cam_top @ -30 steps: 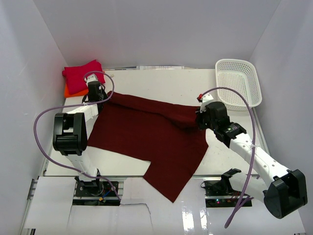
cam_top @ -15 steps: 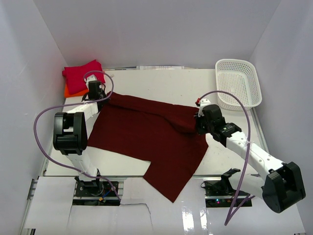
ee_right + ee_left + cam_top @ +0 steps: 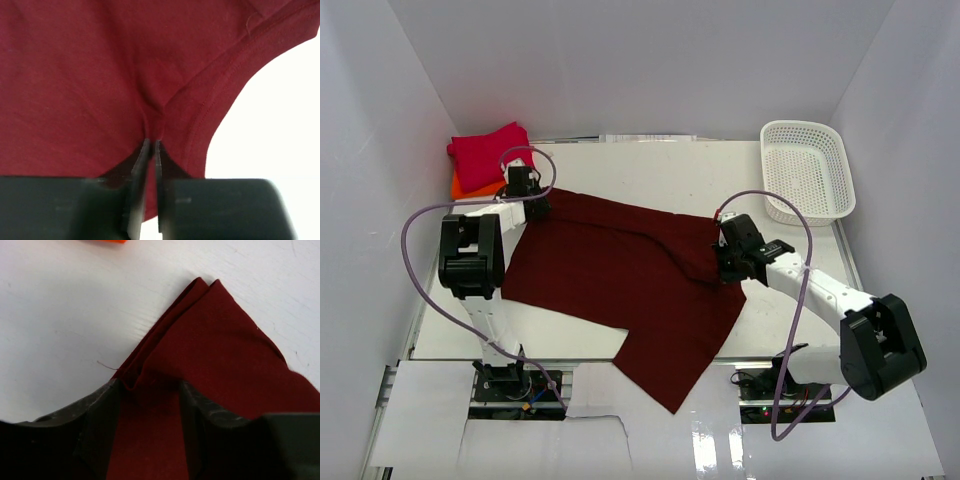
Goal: Fold and stack the t-shirts
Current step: Fold the flattened tshirt in 1/3 of the way
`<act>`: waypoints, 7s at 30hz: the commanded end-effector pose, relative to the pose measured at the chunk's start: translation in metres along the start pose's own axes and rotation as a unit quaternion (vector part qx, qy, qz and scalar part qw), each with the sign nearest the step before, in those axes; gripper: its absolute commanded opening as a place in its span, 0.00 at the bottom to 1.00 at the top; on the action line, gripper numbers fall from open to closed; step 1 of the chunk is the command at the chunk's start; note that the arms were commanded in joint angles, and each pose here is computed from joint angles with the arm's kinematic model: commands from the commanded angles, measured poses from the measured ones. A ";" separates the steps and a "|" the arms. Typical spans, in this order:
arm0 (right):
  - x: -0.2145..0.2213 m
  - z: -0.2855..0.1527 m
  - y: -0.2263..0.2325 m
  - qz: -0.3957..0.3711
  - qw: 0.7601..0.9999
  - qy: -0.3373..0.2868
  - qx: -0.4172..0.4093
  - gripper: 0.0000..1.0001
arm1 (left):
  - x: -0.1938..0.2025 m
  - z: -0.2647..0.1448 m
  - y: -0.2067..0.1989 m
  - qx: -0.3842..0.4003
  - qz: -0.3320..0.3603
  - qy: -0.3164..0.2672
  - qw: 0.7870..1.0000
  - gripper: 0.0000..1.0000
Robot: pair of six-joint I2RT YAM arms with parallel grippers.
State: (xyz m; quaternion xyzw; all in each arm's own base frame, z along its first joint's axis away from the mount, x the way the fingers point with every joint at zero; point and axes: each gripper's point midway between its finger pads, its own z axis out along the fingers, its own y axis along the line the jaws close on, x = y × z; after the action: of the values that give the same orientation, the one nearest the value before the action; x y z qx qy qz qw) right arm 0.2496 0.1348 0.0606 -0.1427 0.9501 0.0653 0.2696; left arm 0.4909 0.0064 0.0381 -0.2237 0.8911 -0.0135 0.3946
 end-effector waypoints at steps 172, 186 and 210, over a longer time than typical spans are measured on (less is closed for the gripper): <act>-0.127 0.045 0.025 -0.194 0.975 -0.087 0.057 0.49 | 0.067 -0.100 -0.335 0.560 0.094 0.209 0.796 0.57; -0.128 0.090 0.036 -0.217 0.971 -0.075 0.067 0.50 | 0.122 -0.077 -0.317 0.551 0.081 0.286 0.780 0.55; -0.139 0.101 0.036 -0.210 0.972 -0.073 0.075 0.08 | 0.149 -0.063 -0.305 0.547 0.077 0.316 0.771 0.53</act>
State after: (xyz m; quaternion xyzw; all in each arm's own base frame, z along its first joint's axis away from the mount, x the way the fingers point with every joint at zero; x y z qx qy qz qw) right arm 0.3885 0.2082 0.0374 -0.3180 0.8831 -0.0738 0.3369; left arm 0.4872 -0.3381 0.0444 0.1120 0.8194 -0.5384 0.1617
